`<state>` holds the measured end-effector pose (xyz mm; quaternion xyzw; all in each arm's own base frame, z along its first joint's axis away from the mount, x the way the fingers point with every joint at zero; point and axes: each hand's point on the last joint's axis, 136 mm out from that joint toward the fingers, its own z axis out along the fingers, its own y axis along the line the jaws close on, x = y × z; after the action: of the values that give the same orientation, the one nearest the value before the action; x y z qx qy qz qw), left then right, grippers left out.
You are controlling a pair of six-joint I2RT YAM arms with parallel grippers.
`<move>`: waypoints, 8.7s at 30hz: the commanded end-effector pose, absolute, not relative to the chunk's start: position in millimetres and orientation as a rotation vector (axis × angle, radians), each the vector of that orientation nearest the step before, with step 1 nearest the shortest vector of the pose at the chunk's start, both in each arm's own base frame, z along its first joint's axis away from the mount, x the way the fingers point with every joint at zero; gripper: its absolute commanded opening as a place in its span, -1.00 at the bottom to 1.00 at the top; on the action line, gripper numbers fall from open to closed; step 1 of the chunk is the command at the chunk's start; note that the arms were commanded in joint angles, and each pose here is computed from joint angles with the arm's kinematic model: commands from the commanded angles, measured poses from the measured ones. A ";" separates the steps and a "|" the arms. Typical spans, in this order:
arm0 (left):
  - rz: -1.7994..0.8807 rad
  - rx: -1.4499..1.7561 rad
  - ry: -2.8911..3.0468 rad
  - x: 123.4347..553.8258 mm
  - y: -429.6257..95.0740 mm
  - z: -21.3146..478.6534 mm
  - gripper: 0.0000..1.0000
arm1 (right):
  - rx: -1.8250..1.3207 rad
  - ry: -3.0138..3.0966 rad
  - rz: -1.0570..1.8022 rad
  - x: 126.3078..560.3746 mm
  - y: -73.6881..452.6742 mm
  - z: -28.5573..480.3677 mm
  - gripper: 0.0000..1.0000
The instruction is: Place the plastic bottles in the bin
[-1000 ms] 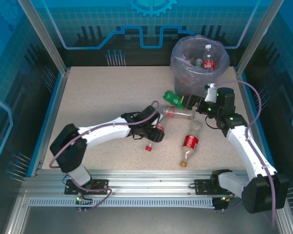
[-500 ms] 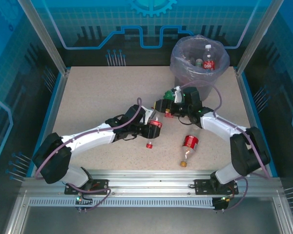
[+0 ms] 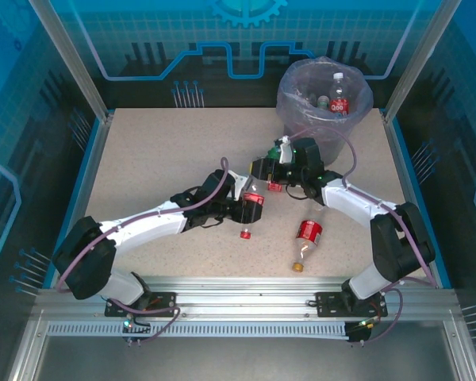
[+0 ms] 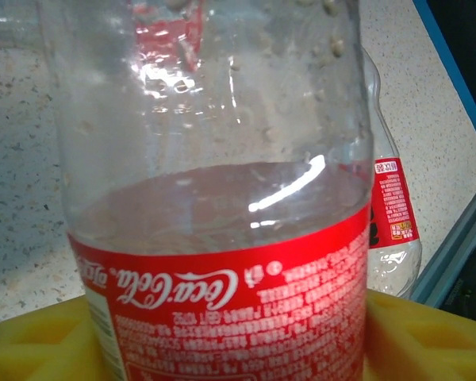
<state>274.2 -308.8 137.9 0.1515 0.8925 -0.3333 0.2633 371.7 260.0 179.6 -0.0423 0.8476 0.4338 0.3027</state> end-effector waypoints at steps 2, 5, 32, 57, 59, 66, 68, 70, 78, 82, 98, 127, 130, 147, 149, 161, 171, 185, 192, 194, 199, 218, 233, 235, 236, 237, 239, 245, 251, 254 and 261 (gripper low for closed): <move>-0.940 0.420 2.367 275.5 -314.3 146.3 0.61 | -0.166 2.177 1.101 378.9 262.8 207.3 0.14; -0.939 0.426 2.370 273.4 -313.1 149.1 0.94 | -0.204 2.137 1.030 388.3 253.3 232.0 0.14; -0.977 0.345 2.415 258.4 -309.7 128.1 0.98 | -0.195 1.324 -0.098 464.8 108.4 530.2 -0.27; -0.938 0.333 2.463 253.9 -302.8 117.5 0.98 | -0.137 1.990 -0.230 596.7 41.0 349.1 -0.24; -0.940 0.332 2.463 254.9 -303.8 117.9 0.98 | -0.138 2.020 -0.224 603.7 40.0 336.0 -0.21; -0.941 0.340 2.478 255.4 -306.2 115.5 0.98 | -0.127 2.113 -0.193 623.9 36.7 292.6 -0.02; -0.940 0.343 2.480 255.8 -307.1 116.1 0.98 | -0.128 2.134 -0.192 626.9 36.8 282.9 0.03; -0.938 0.347 2.483 256.1 -307.6 115.7 0.98 | -0.125 2.149 -0.187 629.5 36.2 274.6 0.07; -0.941 0.353 2.490 257.0 -310.0 114.7 0.98 | -0.111 2.207 -0.184 636.5 28.7 245.1 0.51; -0.944 0.356 2.493 256.9 -311.4 113.9 0.99 | -0.111 2.188 -0.184 633.6 27.7 257.3 0.68; -0.925 0.390 2.505 253.1 -313.0 111.6 0.99 | -0.126 2.005 -0.058 571.4 42.4 382.8 0.98; -0.848 0.960 2.604 232.9 -461.9 77.4 0.98 | 0.294 2.115 0.246 335.4 20.0 280.6 0.99; -0.787 1.003 2.643 229.6 -465.0 64.8 0.98 | 0.330 2.097 0.226 327.0 10.3 275.6 0.99; -0.747 1.012 2.699 226.8 -461.2 48.5 0.52 | 0.382 2.028 0.321 334.5 11.3 271.0 0.99; -0.774 1.009 2.662 227.2 -460.4 57.9 0.49 | 0.376 2.027 0.326 333.3 11.5 272.8 0.99; -0.907 0.761 2.445 260.6 -405.0 131.4 0.37 | 0.258 2.086 0.541 334.4 43.7 277.5 0.99; -0.980 0.479 2.318 281.1 -333.4 150.1 0.23 | 0.027 2.129 0.902 353.0 148.4 260.8 0.99; -0.901 0.400 2.209 282.8 -303.4 162.3 0.14 | -0.093 2.239 1.031 379.7 256.6 217.2 0.99; -0.879 0.373 2.218 285.8 -301.0 158.6 0.17 | -0.125 2.251 1.078 378.1 276.1 206.9 0.79; -0.870 0.368 2.226 286.6 -300.4 155.8 0.17 | -0.127 2.246 1.072 377.3 274.8 207.2 0.70; -0.873 0.363 2.227 288.3 -301.6 154.7 0.19 | -0.121 2.253 1.032 376.1 269.3 205.5 0.52; -0.756 0.231 2.239 281.7 -247.8 166.7 0.98 | -0.347 1.973 0.720 415.8 247.8 324.1 0.32; -0.831 0.139 2.290 285.3 -241.9 152.3 0.98 | -0.229 1.299 0.282 460.7 146.7 549.2 0.02; -0.832 0.137 2.292 284.6 -241.3 151.2 0.98 | -0.152 1.249 0.235 468.5 121.9 561.5 0.02; -0.833 0.136 2.292 284.1 -241.1 151.4 0.98 | -0.116 1.230 0.211 471.8 110.5 564.9 0.02; -0.834 0.137 2.291 283.5 -241.0 151.6 0.98 | -0.083 1.216 0.184 476.0 100.1 566.5 0.01; -0.833 0.134 2.292 282.5 -239.7 151.1 0.98 | -0.037 1.220 0.125 486.1 83.3 563.6 0.01; -0.837 0.132 2.294 280.3 -238.8 150.1 0.98 | -0.017 1.293 0.020 520.2 66.5 535.4 0.01; -0.833 0.131 2.305 278.8 -237.8 147.4 0.98 | -0.080 1.460 -0.059 557.0 70.4 489.6 0.01; -0.824 0.130 2.310 277.7 -235.8 145.6 0.98 | -0.120 1.542 -0.107 569.2 70.9 469.7 0.01; -0.812 0.126 2.318 276.8 -233.7 141.7 0.98 | -0.211 1.733 -0.144 586.3 75.4 434.8 0.02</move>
<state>280.6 -236.9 143.4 0.0524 0.8867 -0.3087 0.3401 586.3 83.5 446.5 -0.0761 0.7312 -0.0416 0.6766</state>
